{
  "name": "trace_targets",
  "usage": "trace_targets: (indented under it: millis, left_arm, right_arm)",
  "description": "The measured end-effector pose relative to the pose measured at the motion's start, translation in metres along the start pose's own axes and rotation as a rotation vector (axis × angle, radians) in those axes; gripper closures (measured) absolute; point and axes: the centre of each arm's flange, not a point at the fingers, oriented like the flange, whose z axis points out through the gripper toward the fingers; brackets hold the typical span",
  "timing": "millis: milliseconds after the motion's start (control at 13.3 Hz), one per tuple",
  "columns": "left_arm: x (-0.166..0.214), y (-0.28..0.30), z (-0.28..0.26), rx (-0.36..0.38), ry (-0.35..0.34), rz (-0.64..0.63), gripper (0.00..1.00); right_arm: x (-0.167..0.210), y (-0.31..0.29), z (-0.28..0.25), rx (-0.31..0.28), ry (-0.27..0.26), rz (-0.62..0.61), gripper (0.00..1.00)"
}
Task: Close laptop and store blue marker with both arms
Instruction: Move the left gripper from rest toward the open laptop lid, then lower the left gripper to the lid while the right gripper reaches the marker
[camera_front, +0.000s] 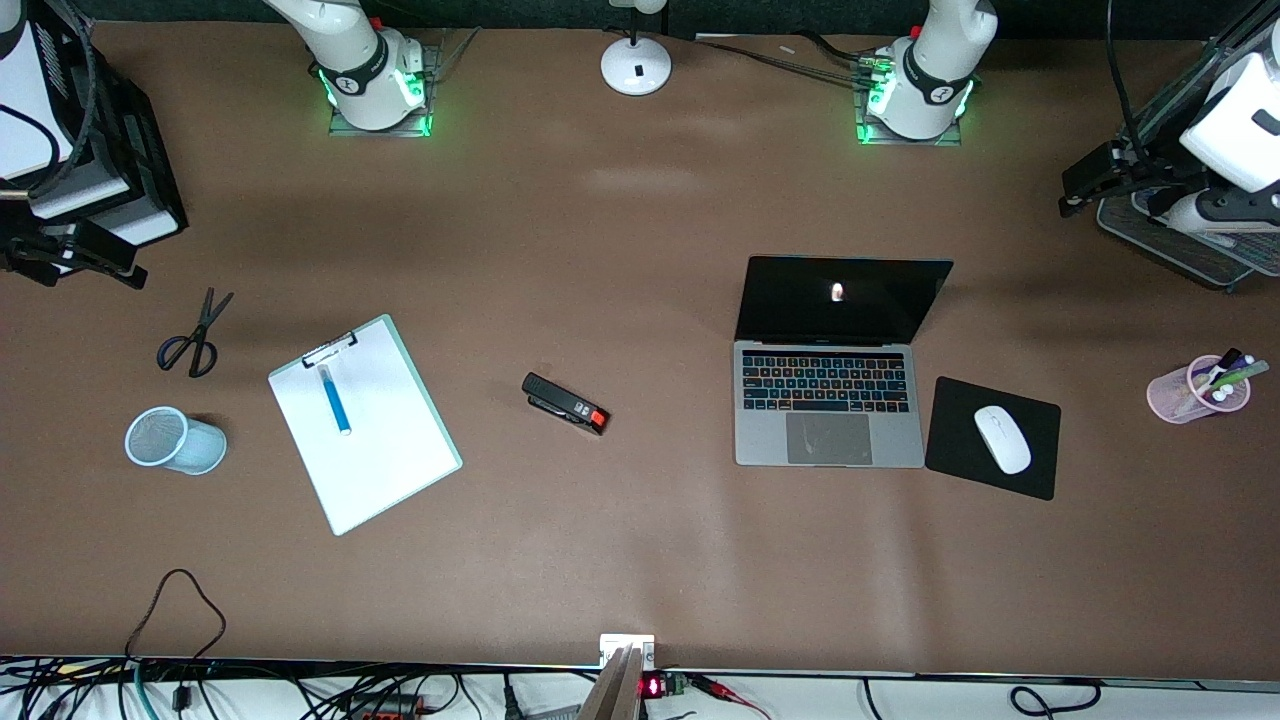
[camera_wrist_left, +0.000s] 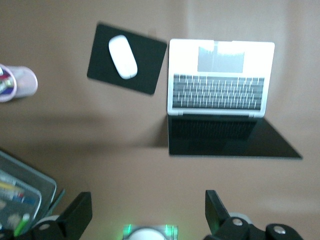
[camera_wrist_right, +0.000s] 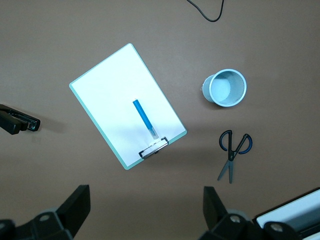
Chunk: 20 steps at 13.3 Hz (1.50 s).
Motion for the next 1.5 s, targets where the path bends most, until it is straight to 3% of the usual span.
trace_targets:
  millis: [525, 975, 1275, 1500]
  left_arm:
    - [-0.009, 0.048, 0.055, 0.041, -0.164, 0.062, 0.00]
    - [-0.031, 0.108, 0.136, 0.137, -0.306, -0.005, 0.00]
    - [-0.050, 0.137, 0.183, 0.213, -0.344, -0.110, 0.00]
    - [-0.057, 0.145, 0.221, 0.229, -0.337, -0.127, 0.00]
  right_arm:
    - [0.000, 0.000, 0.000, 0.000, 0.000, 0.000, 0.00]
    - [0.001, 0.000, 0.003, 0.000, -0.007, 0.000, 0.00]
    - [0.009, -0.006, 0.025, -0.001, -0.044, -0.009, 0.00]
    - [0.015, -0.007, 0.041, -0.002, -0.068, -0.010, 0.00]
